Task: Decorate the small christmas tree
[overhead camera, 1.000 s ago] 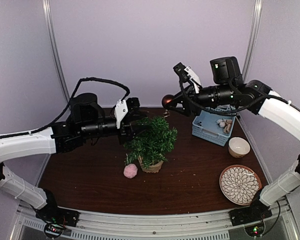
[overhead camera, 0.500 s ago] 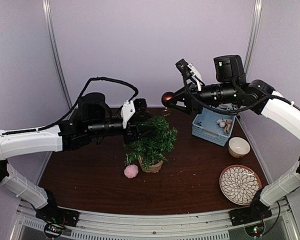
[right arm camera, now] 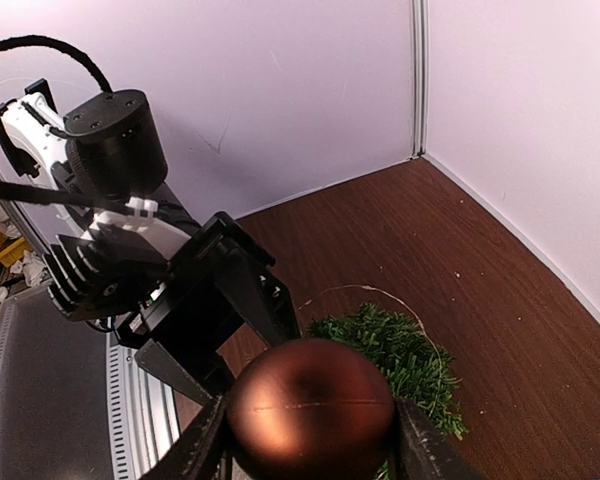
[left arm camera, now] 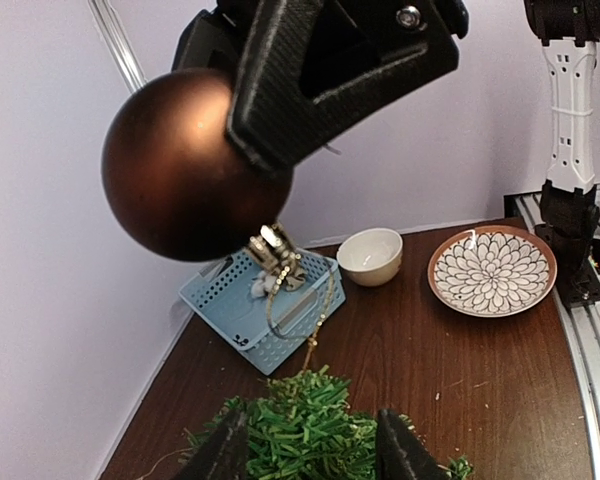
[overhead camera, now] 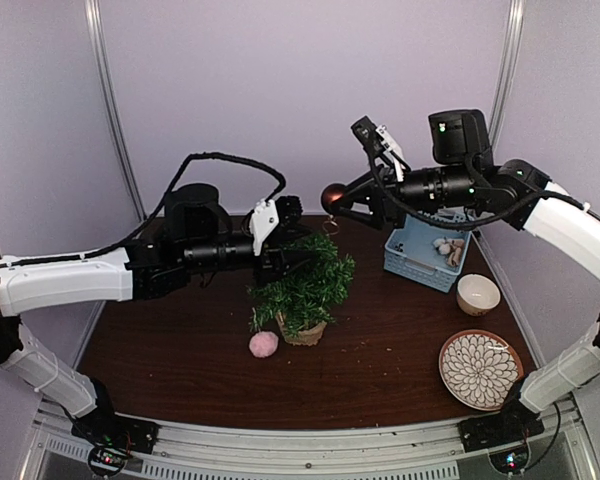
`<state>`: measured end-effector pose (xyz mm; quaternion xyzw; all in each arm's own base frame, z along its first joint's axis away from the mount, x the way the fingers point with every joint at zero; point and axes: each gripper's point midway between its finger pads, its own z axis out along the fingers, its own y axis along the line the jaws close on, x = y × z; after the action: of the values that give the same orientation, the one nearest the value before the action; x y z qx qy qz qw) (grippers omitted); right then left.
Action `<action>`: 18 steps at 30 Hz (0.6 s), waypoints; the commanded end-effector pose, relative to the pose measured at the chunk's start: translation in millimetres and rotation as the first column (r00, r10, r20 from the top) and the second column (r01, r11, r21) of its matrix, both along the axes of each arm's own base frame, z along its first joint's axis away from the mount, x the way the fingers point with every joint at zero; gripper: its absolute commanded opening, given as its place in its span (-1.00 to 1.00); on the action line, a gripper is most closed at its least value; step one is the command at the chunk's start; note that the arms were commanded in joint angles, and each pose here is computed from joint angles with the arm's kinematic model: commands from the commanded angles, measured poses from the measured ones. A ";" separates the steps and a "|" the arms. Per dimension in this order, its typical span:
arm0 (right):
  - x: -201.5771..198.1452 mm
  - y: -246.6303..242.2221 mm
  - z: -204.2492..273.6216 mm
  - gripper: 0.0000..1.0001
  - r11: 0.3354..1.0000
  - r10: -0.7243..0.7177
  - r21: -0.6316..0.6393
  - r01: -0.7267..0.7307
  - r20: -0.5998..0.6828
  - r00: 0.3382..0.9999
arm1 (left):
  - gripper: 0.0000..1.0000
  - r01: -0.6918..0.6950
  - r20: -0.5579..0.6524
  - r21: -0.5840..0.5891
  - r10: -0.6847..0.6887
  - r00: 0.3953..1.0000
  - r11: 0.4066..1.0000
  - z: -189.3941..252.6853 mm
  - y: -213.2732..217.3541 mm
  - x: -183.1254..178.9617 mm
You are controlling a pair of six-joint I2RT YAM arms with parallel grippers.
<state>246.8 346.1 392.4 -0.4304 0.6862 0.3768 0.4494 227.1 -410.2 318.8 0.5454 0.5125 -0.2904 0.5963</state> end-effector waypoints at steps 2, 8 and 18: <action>-9.7 -2.5 26.7 -0.24 0.998 0.016 0.060 -0.019 0.049 0.999 | -0.21 0.040 0.032 -0.076 -0.037 0.999 0.996 25.9 -6.0 -6.2; -11.2 -1.7 28.0 -0.24 0.998 0.023 0.064 -0.026 0.049 0.999 | -0.28 0.028 0.019 -0.080 -0.026 0.999 0.996 21.4 -10.3 -1.3; -14.5 0.6 25.4 -0.24 0.997 0.042 0.068 -0.044 0.038 0.998 | -0.27 0.021 0.018 -0.098 -0.019 1.000 0.995 24.0 -13.5 2.0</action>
<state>242.9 347.5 398.0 -0.4339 0.6772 0.3841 0.4535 230.0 -418.2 310.9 0.5414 0.5160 -0.3028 0.5908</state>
